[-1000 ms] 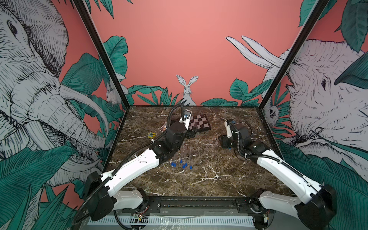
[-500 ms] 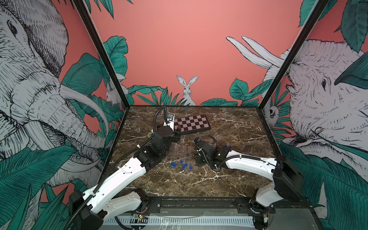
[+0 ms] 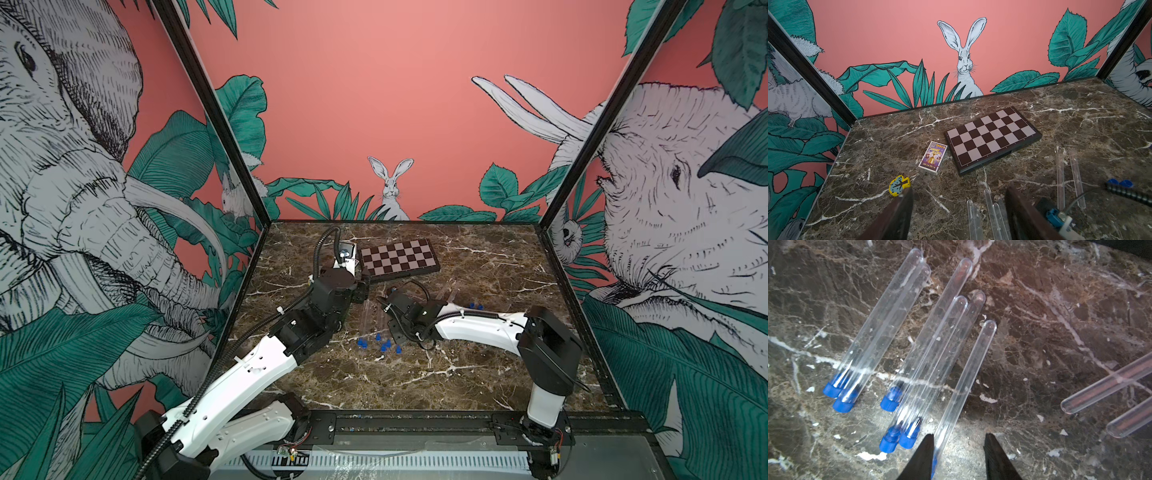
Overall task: Remove stoppers from test tubes
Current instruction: Pick up the test tube at the center of the board.
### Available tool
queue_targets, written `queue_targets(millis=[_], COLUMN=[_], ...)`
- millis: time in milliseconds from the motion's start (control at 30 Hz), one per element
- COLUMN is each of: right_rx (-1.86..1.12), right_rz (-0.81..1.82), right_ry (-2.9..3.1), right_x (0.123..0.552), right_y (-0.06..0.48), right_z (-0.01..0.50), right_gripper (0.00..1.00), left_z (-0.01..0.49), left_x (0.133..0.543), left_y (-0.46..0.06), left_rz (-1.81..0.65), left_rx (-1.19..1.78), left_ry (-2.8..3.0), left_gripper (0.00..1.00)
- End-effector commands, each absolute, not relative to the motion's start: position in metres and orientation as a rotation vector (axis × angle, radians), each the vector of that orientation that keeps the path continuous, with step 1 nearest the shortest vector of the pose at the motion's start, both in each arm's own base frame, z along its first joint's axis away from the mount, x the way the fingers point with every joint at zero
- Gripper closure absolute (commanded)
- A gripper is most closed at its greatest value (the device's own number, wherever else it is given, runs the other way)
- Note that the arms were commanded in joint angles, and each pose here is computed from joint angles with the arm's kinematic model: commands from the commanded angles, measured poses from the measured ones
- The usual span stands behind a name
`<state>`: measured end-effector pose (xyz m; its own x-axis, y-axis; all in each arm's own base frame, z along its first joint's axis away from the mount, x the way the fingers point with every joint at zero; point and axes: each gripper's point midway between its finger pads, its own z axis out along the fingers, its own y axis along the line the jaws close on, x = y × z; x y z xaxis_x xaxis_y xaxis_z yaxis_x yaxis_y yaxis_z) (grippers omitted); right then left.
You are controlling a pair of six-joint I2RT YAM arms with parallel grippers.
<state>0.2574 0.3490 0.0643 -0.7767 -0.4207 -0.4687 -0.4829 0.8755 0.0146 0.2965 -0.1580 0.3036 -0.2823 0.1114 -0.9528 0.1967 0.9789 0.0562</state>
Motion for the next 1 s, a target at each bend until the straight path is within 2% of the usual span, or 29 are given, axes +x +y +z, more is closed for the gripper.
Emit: queue_targets(millis=[0,367,600,833,967], right_rx=[-0.659,-0.675,-0.682,-0.676,-0.639], right_rz=[0.087,0.004,-0.019,-0.012,0.022], right_ry=[2.633,2.685,2.710,2.736,2.758], right_x=[0.255,0.258,0.257,0.256,0.258], right_y=[0.341,0.345,0.344,0.344,0.337], right_z=[0.053,0.037,0.026,0.020,0.020], right_gripper=[0.62,0.64,0.70,0.72,0.79], left_z=[0.303,0.304,0.304,0.306,0.307], left_x=[0.294,0.293,0.293,0.294,0.294], left_y=[-0.150,-0.150,-0.150,-0.151,-0.152], left_rz=[-0.096,-0.100,-0.105,-0.112,-0.116], left_rx=[0.175,0.173,0.171,0.168,0.174], left_ry=[1.864,1.864,1.864,1.862,1.859], left_gripper=[0.28,0.28,0.28,0.27,0.27])
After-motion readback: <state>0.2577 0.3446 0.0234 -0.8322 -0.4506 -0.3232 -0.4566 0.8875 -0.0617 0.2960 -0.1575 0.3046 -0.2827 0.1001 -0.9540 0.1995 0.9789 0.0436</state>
